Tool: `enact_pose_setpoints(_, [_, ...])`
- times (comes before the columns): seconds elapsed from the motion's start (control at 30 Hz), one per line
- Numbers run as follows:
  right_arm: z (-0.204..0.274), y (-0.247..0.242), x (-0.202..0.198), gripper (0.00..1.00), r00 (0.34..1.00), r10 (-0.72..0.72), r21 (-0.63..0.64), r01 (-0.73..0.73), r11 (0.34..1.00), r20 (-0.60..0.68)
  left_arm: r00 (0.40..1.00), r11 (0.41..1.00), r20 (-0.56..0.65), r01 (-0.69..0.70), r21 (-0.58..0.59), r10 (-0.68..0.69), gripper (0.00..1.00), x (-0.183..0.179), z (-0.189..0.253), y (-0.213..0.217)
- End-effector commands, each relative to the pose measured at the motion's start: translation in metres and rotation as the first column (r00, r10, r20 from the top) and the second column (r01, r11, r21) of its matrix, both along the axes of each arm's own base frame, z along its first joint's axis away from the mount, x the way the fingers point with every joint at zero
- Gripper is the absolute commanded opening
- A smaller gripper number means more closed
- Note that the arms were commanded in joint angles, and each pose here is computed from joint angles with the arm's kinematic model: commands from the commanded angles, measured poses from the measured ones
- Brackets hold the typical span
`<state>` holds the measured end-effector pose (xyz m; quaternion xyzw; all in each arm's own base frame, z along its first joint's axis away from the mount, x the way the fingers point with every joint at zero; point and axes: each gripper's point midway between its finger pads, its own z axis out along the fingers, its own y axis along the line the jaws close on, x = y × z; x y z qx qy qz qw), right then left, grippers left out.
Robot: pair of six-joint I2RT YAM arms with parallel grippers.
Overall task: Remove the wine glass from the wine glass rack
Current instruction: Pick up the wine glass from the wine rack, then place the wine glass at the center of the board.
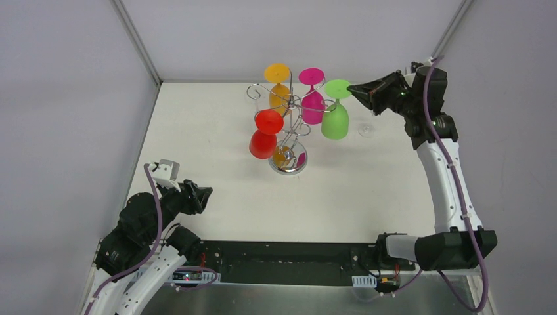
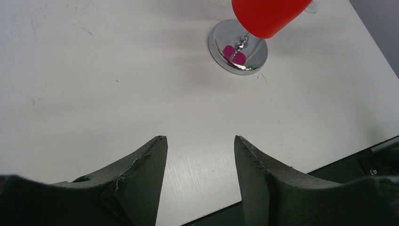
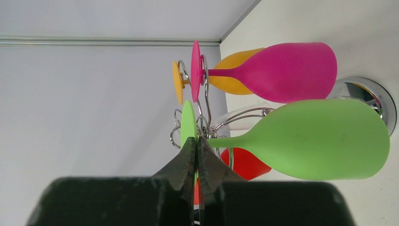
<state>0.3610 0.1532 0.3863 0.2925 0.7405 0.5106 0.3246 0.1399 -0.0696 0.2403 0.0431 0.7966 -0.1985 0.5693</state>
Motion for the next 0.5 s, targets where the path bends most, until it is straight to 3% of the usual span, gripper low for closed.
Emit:
enact_pose_setpoints(0.0, [0.018, -0.011, -0.020, 0.00, 0.998, -0.004, 0.003, 0.004, 1.000, 0.068, 1.000, 1.000, -0.015, 0.001, -0.005, -0.002, 0.56, 0.002, 0.000, -0.002])
enact_pose_setpoints(0.47, [0.009, -0.024, -0.076, 0.00, 0.994, 0.013, -0.073, -0.005, 0.997, 0.109, 1.000, 0.999, -0.021, -0.001, -0.035, 0.000, 0.71, 0.001, 0.006, -0.004])
